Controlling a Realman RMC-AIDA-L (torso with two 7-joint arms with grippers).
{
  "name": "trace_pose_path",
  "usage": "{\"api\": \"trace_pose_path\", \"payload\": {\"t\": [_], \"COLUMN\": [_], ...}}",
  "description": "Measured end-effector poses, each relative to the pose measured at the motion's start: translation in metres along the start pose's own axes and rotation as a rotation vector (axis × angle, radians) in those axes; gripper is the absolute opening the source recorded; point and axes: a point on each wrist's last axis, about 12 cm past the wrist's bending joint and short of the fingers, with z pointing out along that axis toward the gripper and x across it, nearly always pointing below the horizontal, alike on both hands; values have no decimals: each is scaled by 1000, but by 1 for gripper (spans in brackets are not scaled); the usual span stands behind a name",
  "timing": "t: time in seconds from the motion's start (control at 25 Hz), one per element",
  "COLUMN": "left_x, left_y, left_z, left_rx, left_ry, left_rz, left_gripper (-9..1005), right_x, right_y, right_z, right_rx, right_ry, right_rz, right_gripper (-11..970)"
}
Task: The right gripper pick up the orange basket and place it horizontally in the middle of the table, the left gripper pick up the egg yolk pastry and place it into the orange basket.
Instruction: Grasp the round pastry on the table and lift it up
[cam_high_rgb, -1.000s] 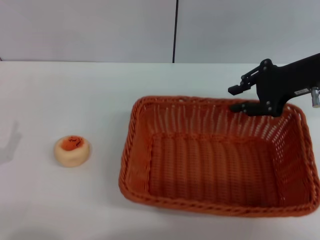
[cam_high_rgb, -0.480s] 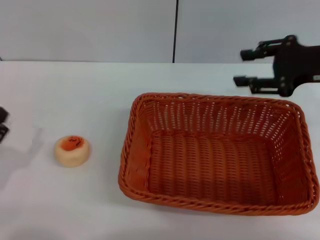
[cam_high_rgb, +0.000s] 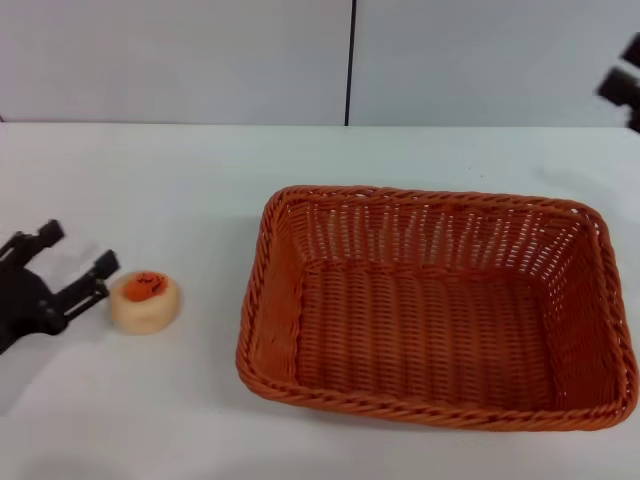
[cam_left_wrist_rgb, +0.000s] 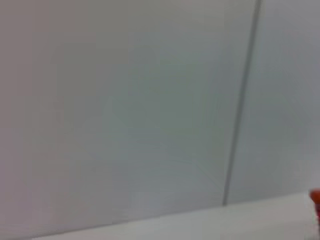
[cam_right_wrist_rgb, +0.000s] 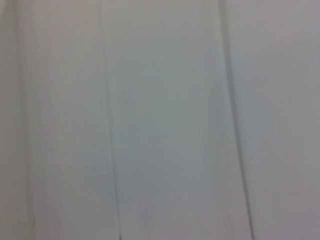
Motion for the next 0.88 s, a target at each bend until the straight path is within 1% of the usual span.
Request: {"api": "trace_pose_path", "payload": {"t": [0.04, 0.28, 0.36, 0.64, 0.88], "left_x": [0, -2, 2, 8, 17], "left_y": [0, 0, -5, -11, -15], "left_z": [2, 4, 3, -5, 1], "left_rx": [14, 61, 114, 134, 112], "left_ry": [9, 39, 86, 123, 144], "left_rz": [5, 1, -30, -43, 6], "left_gripper": [800, 798, 798, 796, 794], "right_x": [6, 11, 12, 10, 9], "right_y": [2, 4, 4, 2, 1], "right_z": [-7, -12, -10, -5, -3], "right_rx": [21, 32, 32, 26, 17], "right_ry": [-36, -47, -53, -59, -78], "right_rz": [30, 56, 63, 64, 71], "right_gripper": [574, 574, 574, 574, 574]}}
